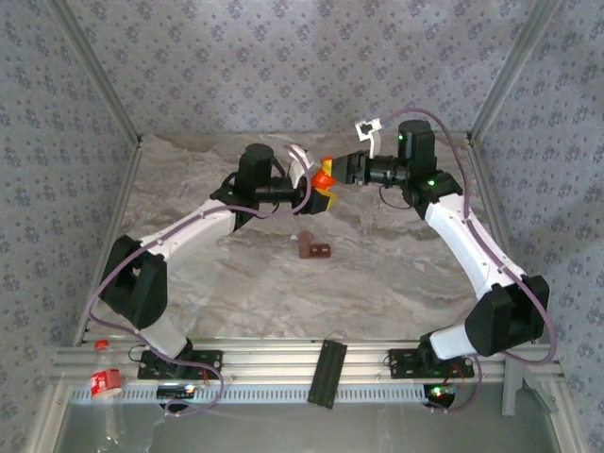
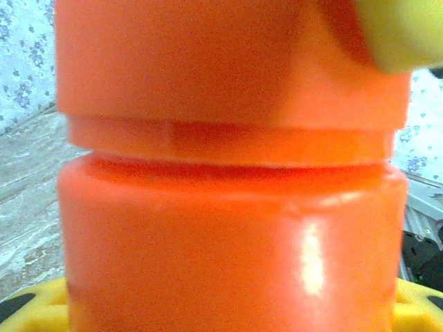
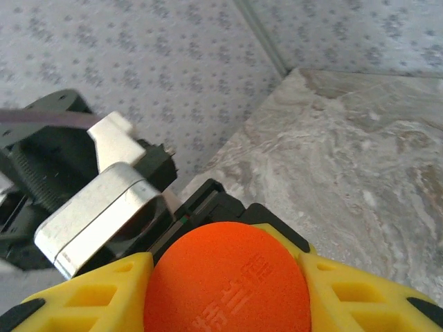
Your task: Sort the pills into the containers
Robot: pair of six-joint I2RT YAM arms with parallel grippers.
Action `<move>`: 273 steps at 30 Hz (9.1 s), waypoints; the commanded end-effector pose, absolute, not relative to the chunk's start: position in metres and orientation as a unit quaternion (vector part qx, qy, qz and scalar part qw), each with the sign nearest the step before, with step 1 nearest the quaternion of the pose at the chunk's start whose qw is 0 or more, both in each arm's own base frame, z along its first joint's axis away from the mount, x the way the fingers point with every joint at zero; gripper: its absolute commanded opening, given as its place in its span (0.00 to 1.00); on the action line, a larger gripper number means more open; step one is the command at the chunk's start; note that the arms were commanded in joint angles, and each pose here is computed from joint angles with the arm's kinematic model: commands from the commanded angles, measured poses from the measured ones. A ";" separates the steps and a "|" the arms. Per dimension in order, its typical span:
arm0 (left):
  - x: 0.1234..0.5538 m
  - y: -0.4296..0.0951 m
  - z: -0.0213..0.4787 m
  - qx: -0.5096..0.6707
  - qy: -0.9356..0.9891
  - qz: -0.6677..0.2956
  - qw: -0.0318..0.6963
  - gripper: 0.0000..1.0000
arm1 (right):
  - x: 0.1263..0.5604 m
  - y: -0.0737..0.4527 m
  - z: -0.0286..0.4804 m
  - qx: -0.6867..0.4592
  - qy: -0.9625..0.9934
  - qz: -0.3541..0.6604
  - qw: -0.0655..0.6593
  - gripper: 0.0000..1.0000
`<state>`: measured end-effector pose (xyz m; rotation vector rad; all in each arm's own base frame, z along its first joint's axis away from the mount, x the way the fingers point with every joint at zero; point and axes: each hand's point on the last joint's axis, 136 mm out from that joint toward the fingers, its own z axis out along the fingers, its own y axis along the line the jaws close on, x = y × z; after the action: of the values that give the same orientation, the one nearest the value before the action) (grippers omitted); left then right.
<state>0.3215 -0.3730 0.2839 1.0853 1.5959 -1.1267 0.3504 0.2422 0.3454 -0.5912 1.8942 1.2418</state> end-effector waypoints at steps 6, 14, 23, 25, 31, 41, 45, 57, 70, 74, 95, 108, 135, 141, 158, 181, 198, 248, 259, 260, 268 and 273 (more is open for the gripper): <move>0.307 -0.370 0.330 0.449 0.591 -0.483 0.465 0.00 | 0.365 0.233 0.321 -0.277 0.725 0.516 0.363 0.44; 0.312 -0.368 0.327 0.449 0.596 -0.466 0.474 0.00 | 0.373 0.208 0.345 -0.190 0.730 0.525 0.394 0.86; 0.319 -0.370 0.323 0.450 0.599 -0.456 0.480 0.00 | 0.370 0.188 0.352 -0.043 0.784 0.470 0.403 0.90; 0.320 -0.371 0.322 0.450 0.600 -0.455 0.480 0.00 | 0.372 0.191 0.347 -0.008 0.798 0.454 0.396 0.90; 0.322 -0.373 0.320 0.450 0.601 -0.457 0.477 0.00 | 0.371 0.216 0.354 -0.009 0.804 0.441 0.398 0.89; 0.322 -0.373 0.320 0.449 0.601 -0.457 0.477 0.00 | 0.368 0.240 0.353 -0.035 0.805 0.449 0.387 0.84; 0.322 -0.373 0.320 0.449 0.600 -0.458 0.478 0.00 | 0.364 0.247 0.353 -0.046 0.804 0.453 0.383 0.82; 0.324 -0.374 0.321 0.448 0.599 -0.459 0.479 0.00 | 0.360 0.253 0.348 -0.054 0.808 0.452 0.374 0.68; 0.322 -0.373 0.324 0.449 0.598 -0.460 0.479 0.00 | 0.338 0.258 0.336 -0.259 0.752 0.456 0.399 0.46; 0.318 -0.372 0.326 0.451 0.596 -0.462 0.478 0.00 | 0.345 0.242 0.325 -0.289 0.733 0.473 0.394 0.47; 0.318 -0.370 0.327 0.450 0.596 -0.455 0.485 0.00 | 0.355 0.195 0.363 -0.107 0.749 0.465 0.460 0.89; 0.324 -0.374 0.328 0.449 0.596 -0.456 0.485 0.00 | 0.352 0.227 0.366 -0.042 0.792 0.416 0.444 0.91; 0.324 -0.375 0.324 0.447 0.598 -0.458 0.482 0.00 | 0.362 0.251 0.360 -0.073 0.792 0.430 0.427 0.57; 0.325 -0.375 0.324 0.447 0.597 -0.458 0.483 0.00 | 0.356 0.253 0.357 -0.109 0.786 0.433 0.428 0.42; 0.319 -0.373 0.321 0.447 0.600 -0.462 0.476 0.00 | 0.363 0.226 0.369 -0.243 0.699 0.491 0.460 0.33; 0.313 -0.369 0.320 0.450 0.602 -0.460 0.473 0.00 | 0.360 0.215 0.373 -0.272 0.688 0.515 0.434 0.31; 0.320 -0.355 0.315 0.419 0.624 -0.425 0.504 0.00 | 0.415 0.118 0.235 -0.014 0.857 0.267 0.440 0.33; 0.318 -0.322 0.293 0.345 0.718 -0.379 0.472 0.00 | 0.369 0.124 0.130 0.064 0.919 0.211 0.328 0.78; 0.306 -0.292 0.256 0.323 0.766 -0.325 0.451 0.00 | 0.348 0.171 0.141 -0.002 0.924 0.263 0.277 0.77; 0.304 -0.290 0.254 0.322 0.767 -0.323 0.451 0.00 | 0.344 0.175 0.139 -0.009 0.926 0.261 0.271 0.77; 0.295 -0.280 0.227 0.321 0.790 -0.308 0.423 0.00 | 0.326 0.190 0.114 -0.026 0.939 0.238 0.247 0.73; 0.288 -0.276 0.210 0.328 0.799 -0.304 0.402 0.00 | 0.320 0.190 0.099 -0.020 0.948 0.215 0.233 0.70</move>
<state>0.2931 -0.2810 0.2079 0.8087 2.0349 -0.7785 0.3275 0.1971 0.1177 -0.0824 2.5387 0.6683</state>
